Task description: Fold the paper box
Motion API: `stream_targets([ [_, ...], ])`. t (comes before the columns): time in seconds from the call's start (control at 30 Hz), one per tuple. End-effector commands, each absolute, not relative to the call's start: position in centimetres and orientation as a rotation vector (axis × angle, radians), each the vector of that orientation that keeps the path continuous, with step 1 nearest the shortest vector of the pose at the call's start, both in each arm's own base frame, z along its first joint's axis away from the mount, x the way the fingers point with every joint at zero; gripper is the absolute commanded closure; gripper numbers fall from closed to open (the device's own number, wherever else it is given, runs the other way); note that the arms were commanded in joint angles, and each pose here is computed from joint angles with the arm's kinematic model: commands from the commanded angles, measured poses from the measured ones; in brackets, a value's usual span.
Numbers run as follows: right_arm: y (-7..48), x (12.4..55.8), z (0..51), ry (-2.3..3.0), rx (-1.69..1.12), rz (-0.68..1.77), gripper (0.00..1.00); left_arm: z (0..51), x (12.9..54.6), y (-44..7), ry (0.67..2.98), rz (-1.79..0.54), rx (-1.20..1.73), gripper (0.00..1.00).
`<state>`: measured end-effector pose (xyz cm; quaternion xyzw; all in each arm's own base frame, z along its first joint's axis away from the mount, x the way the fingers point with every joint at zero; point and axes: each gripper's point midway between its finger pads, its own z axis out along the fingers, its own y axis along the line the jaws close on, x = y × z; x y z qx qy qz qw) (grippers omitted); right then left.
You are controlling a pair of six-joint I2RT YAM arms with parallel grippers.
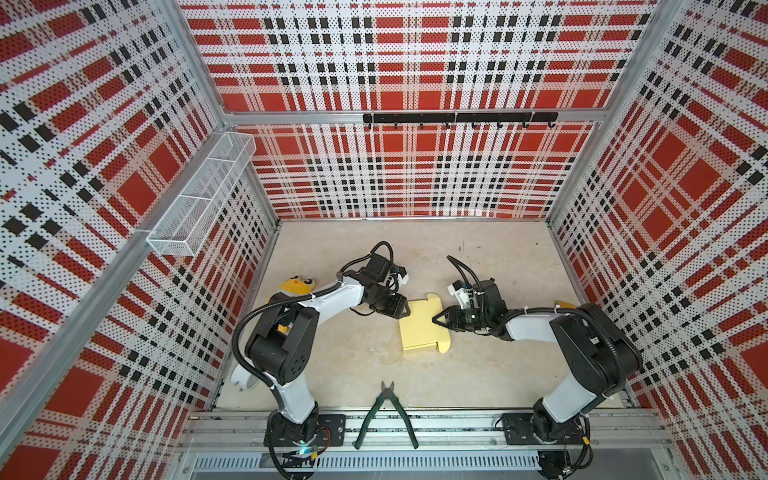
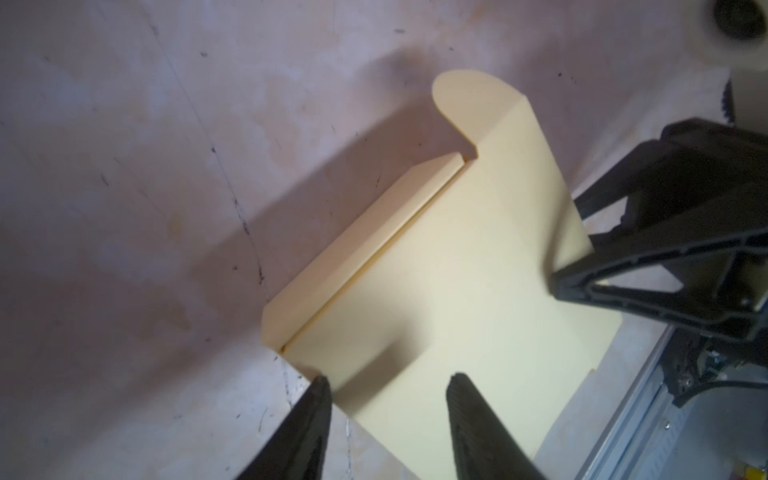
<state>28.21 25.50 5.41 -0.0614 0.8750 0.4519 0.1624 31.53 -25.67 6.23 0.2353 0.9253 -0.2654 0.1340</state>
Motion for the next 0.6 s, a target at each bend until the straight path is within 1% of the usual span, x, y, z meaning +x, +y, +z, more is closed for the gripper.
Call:
stream_targets([
  [0.0, 26.2, 28.4, 8.2, 2.387, -0.217, 1.34, 0.6, 2.1, 30.6, -24.1, 2.818, -0.674, 0.648, 0.53],
  [0.17, 25.9, 28.2, 8.0, 2.393, -0.181, 1.342, 0.58, 1.6, 30.9, -23.0, 2.817, -0.629, 0.645, 0.57],
  [0.37, 25.7, 28.2, 7.0, 2.405, -0.126, 1.347, 0.59, 1.1, 31.2, -22.1, 2.824, -0.623, 0.613, 0.57],
  [0.47, 25.5, 28.3, 6.1, 2.423, -0.084, 1.343, 0.64, 0.8, 31.1, -22.2, 2.832, -0.647, 0.596, 0.58],
  [0.57, 26.2, 28.5, 5.8, 2.403, -0.057, 1.396, 0.69, 0.6, 31.1, -22.3, 2.834, -0.668, 0.581, 0.59],
])
